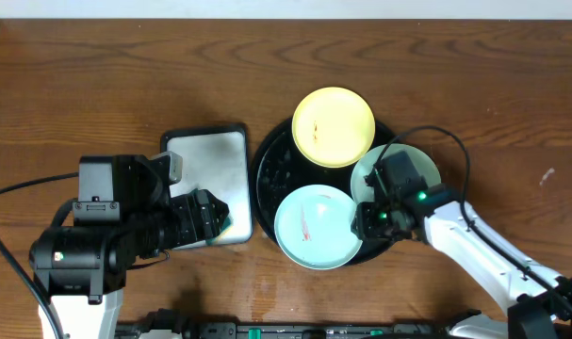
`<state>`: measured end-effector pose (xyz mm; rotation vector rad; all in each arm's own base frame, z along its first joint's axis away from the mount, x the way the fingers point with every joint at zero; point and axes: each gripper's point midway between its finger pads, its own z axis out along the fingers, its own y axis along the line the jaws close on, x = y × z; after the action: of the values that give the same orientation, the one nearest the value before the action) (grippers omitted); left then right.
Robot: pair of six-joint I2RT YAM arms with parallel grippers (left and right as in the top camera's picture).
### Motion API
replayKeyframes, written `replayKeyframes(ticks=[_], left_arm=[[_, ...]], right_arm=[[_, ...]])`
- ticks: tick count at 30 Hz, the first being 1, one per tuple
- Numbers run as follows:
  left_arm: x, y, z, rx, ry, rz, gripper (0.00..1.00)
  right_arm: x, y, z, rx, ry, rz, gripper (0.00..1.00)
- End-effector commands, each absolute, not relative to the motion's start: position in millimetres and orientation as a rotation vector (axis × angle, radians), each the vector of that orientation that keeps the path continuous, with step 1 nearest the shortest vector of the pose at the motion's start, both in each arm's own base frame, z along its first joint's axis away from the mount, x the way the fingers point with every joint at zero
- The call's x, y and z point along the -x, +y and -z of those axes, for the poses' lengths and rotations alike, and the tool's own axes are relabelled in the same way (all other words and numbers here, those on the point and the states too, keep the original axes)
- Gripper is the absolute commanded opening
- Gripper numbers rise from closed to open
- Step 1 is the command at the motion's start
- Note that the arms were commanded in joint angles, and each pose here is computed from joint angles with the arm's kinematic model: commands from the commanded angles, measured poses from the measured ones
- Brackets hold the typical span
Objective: Clean dirty plates on tray and stack at the side
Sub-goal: 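Move left gripper to the sponge, right gripper to front green plate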
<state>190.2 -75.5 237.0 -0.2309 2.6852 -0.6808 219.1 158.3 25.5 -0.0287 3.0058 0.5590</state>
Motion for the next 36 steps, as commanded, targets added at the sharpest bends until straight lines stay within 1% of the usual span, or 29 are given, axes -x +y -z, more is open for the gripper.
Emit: replayKeyframes(ticks=[1, 2, 3, 4, 5, 6, 7, 9, 14, 17, 20, 22, 28, 29, 31, 32, 34, 36], left_arm=[[-191.5, -74.1, -243.5, 0.190, 2.663, 0.662, 0.82], [-191.6, -74.1, -243.4, 0.189, 2.663, 0.662, 0.82], [-191.6, -74.1, -243.4, 0.189, 2.663, 0.662, 0.82], [-191.7, -74.0, -243.3, 0.189, 2.664, 0.661, 0.82], [-191.9, -73.5, -243.0, 0.190, 2.664, 0.656, 0.81], [-192.3, -72.3, -242.4, 0.191, 2.666, 0.646, 0.81], [-192.9, -70.1, -241.5, 0.194, 2.668, 0.626, 0.80], [-193.8, -65.0, -239.4, 0.204, 2.672, 0.583, 0.79], [-195.0, -59.1, -237.5, 0.216, 2.674, 0.533, 0.79], [-195.1, -59.1, -237.6, 0.216, 2.674, 0.533, 0.79], [-195.7, -56.5, -236.9, 0.222, 2.674, 0.513, 0.79], [-196.0, -53.7, -236.0, 0.228, 2.675, 0.490, 0.79], [-199.4, -43.0, -232.7, 0.249, 2.678, 0.402, 0.79], [-199.6, -43.0, -232.3, 0.250, 2.680, 0.402, 0.79], [-200.5, -42.9, -228.8, 0.254, 2.694, 0.401, 0.79], [-201.1, -41.1, -225.2, 0.261, 2.705, 0.385, 0.79], [-202.0, -33.8, -216.1, 0.281, 2.735, 0.325, 0.79], [-202.8, -26.5, -205.3, 0.305, 2.773, 0.262, 0.79]], right_arm=[[-214.2, 166.2, -16.5, 0.046, 2.995, -0.592, 0.38], [-213.3, 166.4, -12.2, 0.041, 2.993, -0.582, 0.36], [-212.4, 165.5, -9.6, 0.033, 2.997, -0.567, 0.31], [-211.4, 163.6, -6.9, 0.019, 3.003, -0.543, 0.17], [-211.3, 162.3, -5.4, 0.003, 3.006, -0.522, 0.06], [-212.1, 163.5, -5.9, 0.007, 3.001, -0.526, 0.01], [-215.1, 165.1, -7.7, 0.010, 2.987, -0.534, 0.01], [-228.1, 167.1, -14.8, 0.012, 2.941, -0.521, 0.01], [-270.6, 154.7, -43.7, -0.025, 2.820, -0.320, 0.01], [-285.6, 152.1, -56.9, -0.073, 2.771, -0.278, 0.01], [-287.1, 155.4, -59.0, -0.201, 2.763, -0.308, 0.01], [-284.7, 158.2, -55.7, -0.237, 2.768, -0.298, 0.01], [-269.6, 174.9, -31.0, -0.145, 2.846, -0.254, 0.01], [-266.1, 177.2, -25.1, -0.129, 2.865, -0.241, 0.06], [-260.8, 181.3, -17.1, -0.100, 2.890, -0.222, 0.23], [-260.1, 182.0, -16.4, -0.089, 2.891, -0.216, 0.26], [-262.3, 184.3, -21.0, -0.035, 2.878, -0.222, 0.29], [-267.2, 188.7, -32.0, 0.074, 2.847, -0.235, 0.36]])
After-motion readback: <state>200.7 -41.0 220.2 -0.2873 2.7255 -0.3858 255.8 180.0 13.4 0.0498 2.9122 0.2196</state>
